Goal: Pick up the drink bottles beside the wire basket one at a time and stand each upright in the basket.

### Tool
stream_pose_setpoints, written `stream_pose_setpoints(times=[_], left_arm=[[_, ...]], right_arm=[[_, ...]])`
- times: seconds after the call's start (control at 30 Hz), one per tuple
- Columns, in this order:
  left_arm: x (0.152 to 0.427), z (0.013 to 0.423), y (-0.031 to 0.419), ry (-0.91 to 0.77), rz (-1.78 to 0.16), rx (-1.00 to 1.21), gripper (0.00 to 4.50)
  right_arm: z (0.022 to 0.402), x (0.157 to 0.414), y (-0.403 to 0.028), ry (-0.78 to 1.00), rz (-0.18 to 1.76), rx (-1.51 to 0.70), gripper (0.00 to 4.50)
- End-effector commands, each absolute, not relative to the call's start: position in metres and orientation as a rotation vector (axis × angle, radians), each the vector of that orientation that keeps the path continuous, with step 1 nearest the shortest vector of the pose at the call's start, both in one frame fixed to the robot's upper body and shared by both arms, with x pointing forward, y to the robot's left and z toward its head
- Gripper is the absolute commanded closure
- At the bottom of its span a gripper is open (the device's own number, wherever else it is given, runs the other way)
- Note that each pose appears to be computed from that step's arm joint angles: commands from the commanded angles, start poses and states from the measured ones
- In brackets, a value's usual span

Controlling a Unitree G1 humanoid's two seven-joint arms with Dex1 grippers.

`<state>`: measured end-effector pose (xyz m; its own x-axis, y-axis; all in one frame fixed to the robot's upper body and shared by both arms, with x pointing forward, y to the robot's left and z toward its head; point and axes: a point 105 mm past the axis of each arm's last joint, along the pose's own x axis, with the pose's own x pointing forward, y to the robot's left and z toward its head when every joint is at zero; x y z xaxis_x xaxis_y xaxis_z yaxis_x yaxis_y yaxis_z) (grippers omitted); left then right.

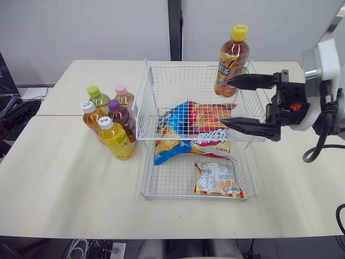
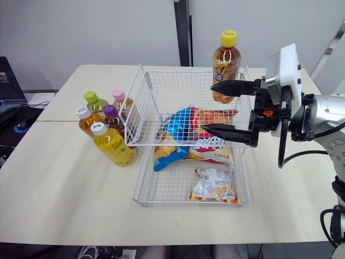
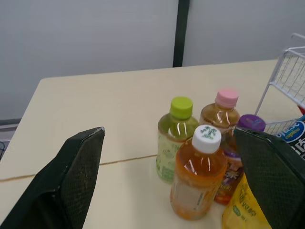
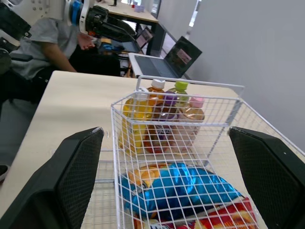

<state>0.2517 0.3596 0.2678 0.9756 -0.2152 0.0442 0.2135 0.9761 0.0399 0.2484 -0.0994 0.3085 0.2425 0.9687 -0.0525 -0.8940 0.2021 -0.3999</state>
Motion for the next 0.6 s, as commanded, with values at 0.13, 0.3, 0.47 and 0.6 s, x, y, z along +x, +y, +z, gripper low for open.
stream_pose_setpoints(times=[0.13,0.3,0.47,0.6], left_arm=[[0.271,0.271,0.331,-0.134,-0.247,0.100,0.04],[0.290,0.264,0.313,-0.149,-0.264,0.088,0.04],[0.306,0.259,0.311,-0.166,-0.214,0.077,0.04],[0.315,0.252,0.312,-0.155,-0.187,0.091,0.04]], right_arm=[[0.315,0.239,-0.092,-0.246,1.371,-0.394,0.00],[0.312,0.237,-0.089,-0.219,1.394,-0.396,0.00],[0.312,0.236,-0.088,-0.217,1.400,-0.396,0.00],[0.313,0.235,-0.088,-0.218,1.401,-0.399,0.00]])
